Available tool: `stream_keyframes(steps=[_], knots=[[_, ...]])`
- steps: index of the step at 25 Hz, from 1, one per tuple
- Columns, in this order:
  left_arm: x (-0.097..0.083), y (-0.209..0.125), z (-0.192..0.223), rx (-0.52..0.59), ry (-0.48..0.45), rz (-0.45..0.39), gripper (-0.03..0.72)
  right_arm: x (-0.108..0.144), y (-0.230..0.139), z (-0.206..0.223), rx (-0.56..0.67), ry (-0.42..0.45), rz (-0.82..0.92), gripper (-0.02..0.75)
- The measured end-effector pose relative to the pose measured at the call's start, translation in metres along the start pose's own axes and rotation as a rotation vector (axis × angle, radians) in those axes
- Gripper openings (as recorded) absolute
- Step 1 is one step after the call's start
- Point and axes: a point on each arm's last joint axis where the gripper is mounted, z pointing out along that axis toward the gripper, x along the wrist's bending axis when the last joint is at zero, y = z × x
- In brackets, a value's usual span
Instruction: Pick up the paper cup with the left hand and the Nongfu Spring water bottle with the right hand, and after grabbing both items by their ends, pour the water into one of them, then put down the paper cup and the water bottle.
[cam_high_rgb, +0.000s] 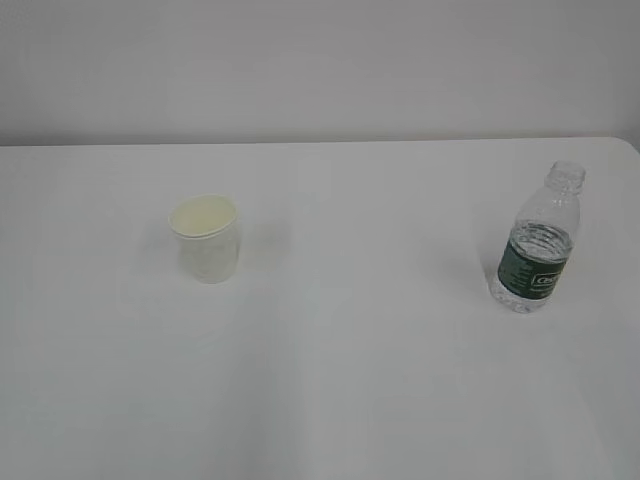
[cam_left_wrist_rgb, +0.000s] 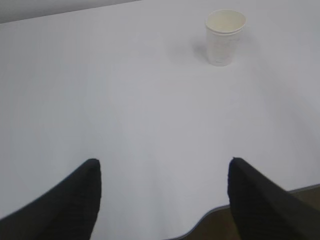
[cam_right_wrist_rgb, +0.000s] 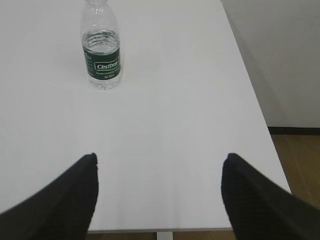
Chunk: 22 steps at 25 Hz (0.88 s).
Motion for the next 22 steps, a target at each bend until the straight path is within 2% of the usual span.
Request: stream_keyframes(steps=[22], knots=[[-0.0001,0.0000,0.0000,0.000,-0.001,-0.001,0.547,0.0000,0.0000,0.0000,0.000,0.000,0.000,0.585]])
